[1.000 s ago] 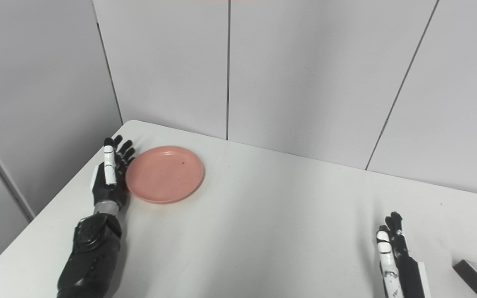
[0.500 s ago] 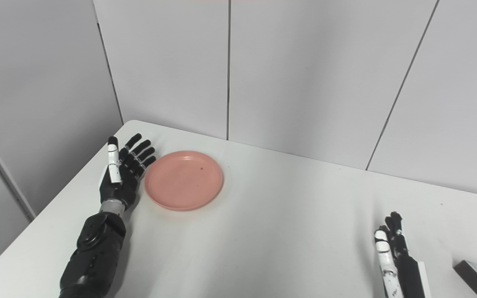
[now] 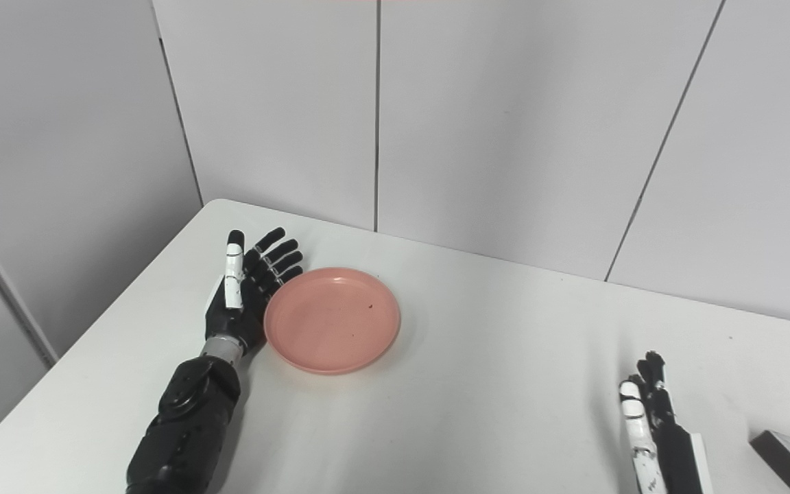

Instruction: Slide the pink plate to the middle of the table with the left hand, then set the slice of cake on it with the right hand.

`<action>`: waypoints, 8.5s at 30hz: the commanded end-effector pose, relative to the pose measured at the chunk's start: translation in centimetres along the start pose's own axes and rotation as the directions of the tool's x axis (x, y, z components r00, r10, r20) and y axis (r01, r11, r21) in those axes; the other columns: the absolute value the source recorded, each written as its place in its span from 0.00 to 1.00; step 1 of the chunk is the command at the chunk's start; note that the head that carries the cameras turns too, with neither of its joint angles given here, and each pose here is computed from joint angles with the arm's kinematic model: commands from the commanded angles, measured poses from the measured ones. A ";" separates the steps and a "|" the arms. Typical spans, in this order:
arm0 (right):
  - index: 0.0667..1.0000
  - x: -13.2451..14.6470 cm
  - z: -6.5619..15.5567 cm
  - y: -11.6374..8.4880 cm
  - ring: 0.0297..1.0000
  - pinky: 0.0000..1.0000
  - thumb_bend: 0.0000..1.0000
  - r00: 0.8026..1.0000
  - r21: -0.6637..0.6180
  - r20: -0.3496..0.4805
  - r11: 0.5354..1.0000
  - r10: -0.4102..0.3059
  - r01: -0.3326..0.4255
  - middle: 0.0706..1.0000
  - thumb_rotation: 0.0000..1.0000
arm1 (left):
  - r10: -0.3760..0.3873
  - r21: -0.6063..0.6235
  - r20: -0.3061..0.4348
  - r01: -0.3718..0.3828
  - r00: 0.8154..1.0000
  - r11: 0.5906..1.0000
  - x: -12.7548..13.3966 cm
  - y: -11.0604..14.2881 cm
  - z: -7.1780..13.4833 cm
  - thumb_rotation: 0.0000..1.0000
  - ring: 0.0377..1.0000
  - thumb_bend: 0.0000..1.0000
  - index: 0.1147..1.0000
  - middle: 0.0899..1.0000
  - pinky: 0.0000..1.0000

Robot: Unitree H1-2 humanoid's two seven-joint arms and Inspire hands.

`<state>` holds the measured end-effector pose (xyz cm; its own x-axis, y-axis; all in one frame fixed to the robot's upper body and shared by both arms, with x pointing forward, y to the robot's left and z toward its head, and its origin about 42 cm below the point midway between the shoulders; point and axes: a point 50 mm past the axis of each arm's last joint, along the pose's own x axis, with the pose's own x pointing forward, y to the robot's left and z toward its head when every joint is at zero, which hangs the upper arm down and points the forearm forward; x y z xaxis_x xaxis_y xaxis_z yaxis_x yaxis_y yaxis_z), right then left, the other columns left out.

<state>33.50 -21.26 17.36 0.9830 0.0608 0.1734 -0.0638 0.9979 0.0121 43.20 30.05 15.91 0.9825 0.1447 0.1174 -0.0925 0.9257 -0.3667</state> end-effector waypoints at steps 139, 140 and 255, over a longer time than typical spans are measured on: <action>0.65 6.7 6.7 -21.9 0.70 0.79 0.85 0.888 -0.912 -0.250 0.402 -0.387 -0.082 0.68 0.17 | -0.377 0.016 -0.205 0.388 0.903 0.921 -9.0 -7.7 -6.9 0.86 0.88 0.72 0.86 0.87 0.86; 0.61 6.7 6.9 -21.7 0.60 0.64 0.82 0.894 -0.909 -0.244 0.411 -0.377 -0.075 0.61 0.11 | -0.378 0.018 -0.204 0.389 0.903 0.921 -9.0 -7.8 -6.9 0.86 0.88 0.72 0.86 0.87 0.86; 1.00 3.3 4.2 -1.0 1.00 0.94 0.80 0.895 -0.662 0.066 0.690 0.441 -0.291 1.00 0.79 | -0.367 0.128 -0.135 0.383 0.921 0.915 -10.5 -14.3 -8.2 0.95 0.96 0.63 0.95 0.95 0.98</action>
<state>35.84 -21.92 21.10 0.8443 0.5177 0.1386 -0.2687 0.6327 -0.7263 36.10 11.25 13.64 0.9490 -0.2710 0.1611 0.2983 0.9372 -0.1806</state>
